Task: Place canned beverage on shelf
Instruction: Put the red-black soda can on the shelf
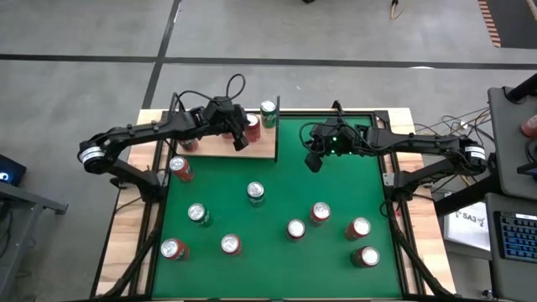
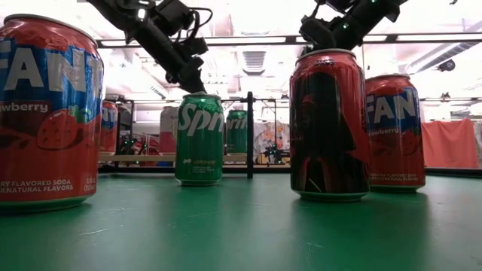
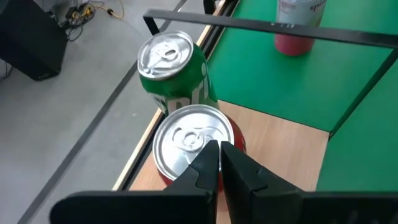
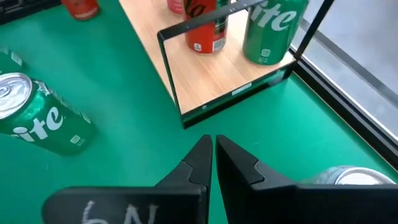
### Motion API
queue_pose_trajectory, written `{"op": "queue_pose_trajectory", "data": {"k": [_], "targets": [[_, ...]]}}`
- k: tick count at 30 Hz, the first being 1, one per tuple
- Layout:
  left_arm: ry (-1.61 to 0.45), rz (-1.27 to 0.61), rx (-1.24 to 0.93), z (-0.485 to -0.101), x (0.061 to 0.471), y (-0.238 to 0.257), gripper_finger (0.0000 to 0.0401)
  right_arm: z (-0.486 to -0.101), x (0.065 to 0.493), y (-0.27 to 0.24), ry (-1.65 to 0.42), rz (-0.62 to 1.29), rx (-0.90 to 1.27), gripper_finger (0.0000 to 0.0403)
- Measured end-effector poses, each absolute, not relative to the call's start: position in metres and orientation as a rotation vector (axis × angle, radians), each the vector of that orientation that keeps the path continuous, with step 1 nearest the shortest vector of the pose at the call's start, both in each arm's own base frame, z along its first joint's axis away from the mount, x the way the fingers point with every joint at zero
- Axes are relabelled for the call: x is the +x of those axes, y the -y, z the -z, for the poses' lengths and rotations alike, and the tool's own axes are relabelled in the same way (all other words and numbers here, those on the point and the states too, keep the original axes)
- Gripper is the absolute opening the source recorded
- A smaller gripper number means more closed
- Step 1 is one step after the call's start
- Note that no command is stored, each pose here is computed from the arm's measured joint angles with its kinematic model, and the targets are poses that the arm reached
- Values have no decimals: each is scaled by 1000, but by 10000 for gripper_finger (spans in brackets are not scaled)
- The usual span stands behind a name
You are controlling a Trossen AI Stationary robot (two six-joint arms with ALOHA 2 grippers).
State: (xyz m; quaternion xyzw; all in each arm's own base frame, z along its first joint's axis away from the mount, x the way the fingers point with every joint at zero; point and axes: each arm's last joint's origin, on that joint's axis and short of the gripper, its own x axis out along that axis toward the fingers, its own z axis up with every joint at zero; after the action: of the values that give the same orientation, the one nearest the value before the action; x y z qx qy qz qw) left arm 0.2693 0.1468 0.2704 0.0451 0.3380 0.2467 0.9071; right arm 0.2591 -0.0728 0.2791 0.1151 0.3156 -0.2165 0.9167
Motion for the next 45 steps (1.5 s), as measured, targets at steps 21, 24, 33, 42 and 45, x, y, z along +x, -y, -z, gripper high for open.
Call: {"op": "queue_pose_trajectory", "data": {"k": [21, 24, 33, 42, 45], "targets": [[-708, -538, 108, -262, 278, -152, 0, -276, 258, 73, -657, 449, 243, 12], [-702, -541, 110, -262, 278, -153, 0, -276, 258, 73, -657, 449, 243, 12], [-652, -629, 132, -270, 277, -155, 0, -271, 260, 71, -666, 346, 110, 12], [-611, -415, 130, -279, 274, -145, 0, -273, 263, 70, -613, 241, 54, 12], [-622, -394, 124, -277, 274, -144, 0, -274, 264, 70, -603, 242, 53, 12]]}}
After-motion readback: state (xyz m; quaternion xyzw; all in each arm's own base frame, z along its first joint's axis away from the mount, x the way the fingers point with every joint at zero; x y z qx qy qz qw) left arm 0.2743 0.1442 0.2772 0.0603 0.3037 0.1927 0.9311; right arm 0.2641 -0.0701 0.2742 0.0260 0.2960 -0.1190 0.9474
